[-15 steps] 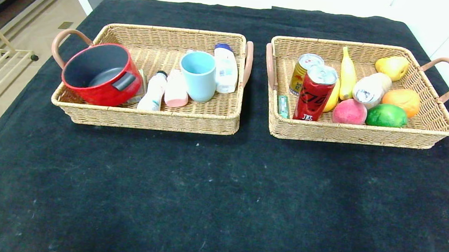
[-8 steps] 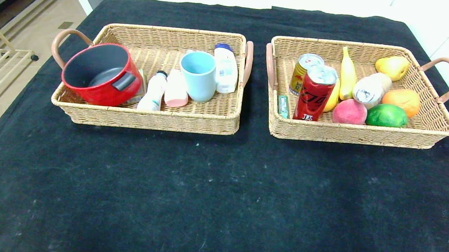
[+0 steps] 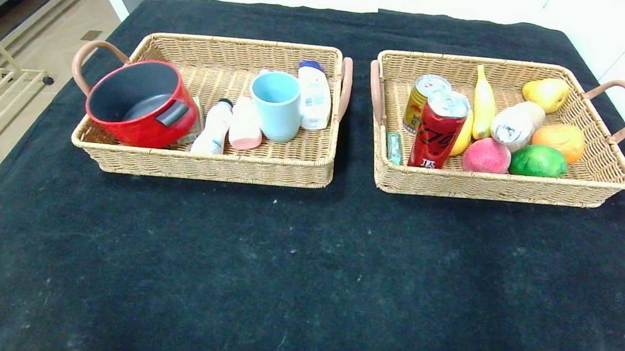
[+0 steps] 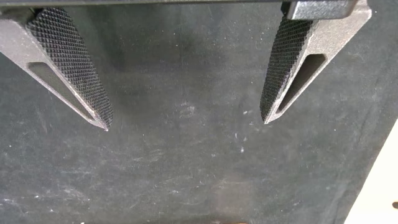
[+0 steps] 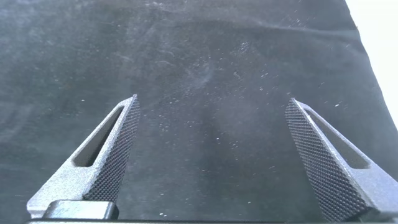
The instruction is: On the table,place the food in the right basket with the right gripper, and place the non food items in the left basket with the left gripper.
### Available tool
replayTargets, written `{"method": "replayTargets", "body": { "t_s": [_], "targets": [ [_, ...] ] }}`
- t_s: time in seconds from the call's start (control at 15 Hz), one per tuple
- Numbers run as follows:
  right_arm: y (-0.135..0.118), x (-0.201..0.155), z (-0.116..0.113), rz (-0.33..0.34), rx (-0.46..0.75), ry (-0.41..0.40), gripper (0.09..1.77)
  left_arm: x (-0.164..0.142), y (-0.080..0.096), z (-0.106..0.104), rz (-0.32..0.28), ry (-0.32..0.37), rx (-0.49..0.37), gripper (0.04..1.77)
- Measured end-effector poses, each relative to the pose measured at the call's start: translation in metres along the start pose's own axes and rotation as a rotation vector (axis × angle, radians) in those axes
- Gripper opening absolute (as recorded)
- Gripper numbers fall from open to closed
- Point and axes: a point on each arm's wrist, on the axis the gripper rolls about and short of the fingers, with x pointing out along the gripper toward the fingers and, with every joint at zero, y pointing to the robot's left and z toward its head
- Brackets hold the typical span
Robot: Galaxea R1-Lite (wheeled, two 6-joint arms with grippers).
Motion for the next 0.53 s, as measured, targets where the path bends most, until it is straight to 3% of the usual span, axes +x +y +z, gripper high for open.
{"method": "replayTargets", "body": {
  "t_s": [0.53],
  "targets": [
    [-0.0003, 0.0000, 0.0002, -0.003, 0.065, -0.002, 1.71, 0.0000, 0.0000, 0.0002, -0.001, -0.001, -0.037, 1.72]
  ]
}}
